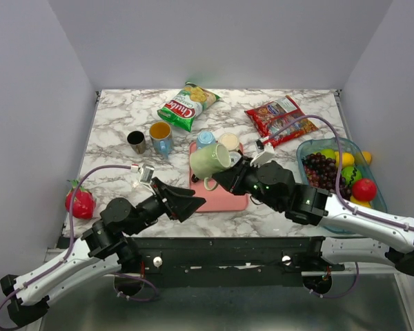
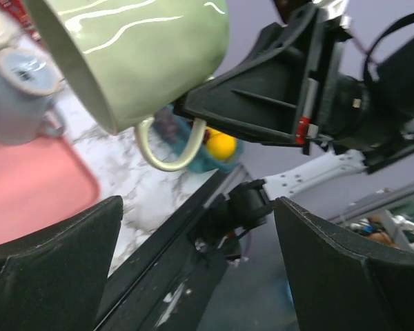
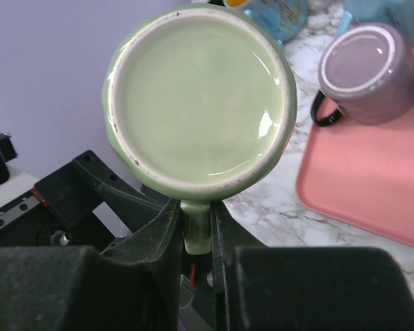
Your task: Turn the mug right side up
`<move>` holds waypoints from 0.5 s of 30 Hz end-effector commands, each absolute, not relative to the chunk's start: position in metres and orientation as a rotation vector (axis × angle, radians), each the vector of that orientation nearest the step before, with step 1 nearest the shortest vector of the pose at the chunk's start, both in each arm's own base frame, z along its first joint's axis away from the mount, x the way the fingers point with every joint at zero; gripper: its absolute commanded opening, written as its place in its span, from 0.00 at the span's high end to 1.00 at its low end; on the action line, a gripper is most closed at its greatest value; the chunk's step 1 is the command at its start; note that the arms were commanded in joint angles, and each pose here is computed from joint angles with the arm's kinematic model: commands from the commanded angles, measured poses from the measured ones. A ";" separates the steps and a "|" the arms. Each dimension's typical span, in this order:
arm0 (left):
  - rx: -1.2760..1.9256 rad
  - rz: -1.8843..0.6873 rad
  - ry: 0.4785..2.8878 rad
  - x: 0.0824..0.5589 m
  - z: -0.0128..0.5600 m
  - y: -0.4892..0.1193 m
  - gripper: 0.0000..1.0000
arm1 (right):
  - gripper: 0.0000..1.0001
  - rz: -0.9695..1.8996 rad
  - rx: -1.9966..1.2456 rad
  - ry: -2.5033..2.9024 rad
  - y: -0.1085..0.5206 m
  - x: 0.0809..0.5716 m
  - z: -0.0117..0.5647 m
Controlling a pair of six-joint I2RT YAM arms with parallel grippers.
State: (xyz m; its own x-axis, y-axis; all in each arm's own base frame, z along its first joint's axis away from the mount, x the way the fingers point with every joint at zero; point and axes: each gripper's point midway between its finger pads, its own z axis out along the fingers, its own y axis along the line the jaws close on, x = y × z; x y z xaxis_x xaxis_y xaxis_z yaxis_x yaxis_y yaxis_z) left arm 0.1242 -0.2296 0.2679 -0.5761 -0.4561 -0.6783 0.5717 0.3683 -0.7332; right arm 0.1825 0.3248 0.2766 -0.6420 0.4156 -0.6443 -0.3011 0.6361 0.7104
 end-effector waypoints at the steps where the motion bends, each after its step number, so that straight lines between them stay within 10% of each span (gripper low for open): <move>1: 0.199 -1.587 1.495 0.101 0.322 -0.239 0.01 | 0.99 1.271 0.107 1.732 0.319 0.181 0.366; 15: 0.115 -1.714 1.340 0.113 0.375 -0.255 0.10 | 0.99 1.512 -0.015 1.608 0.320 0.147 0.422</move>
State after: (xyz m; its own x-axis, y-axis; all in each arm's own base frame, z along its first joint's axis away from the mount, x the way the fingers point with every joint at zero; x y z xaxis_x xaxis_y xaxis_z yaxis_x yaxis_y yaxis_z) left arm 0.1145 -0.2620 0.3318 -0.5972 -0.5054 -0.6228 0.6654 0.1214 -0.7366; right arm 0.1600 0.3258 0.3507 -0.6234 0.4547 -0.6361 -0.4646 0.4389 0.7691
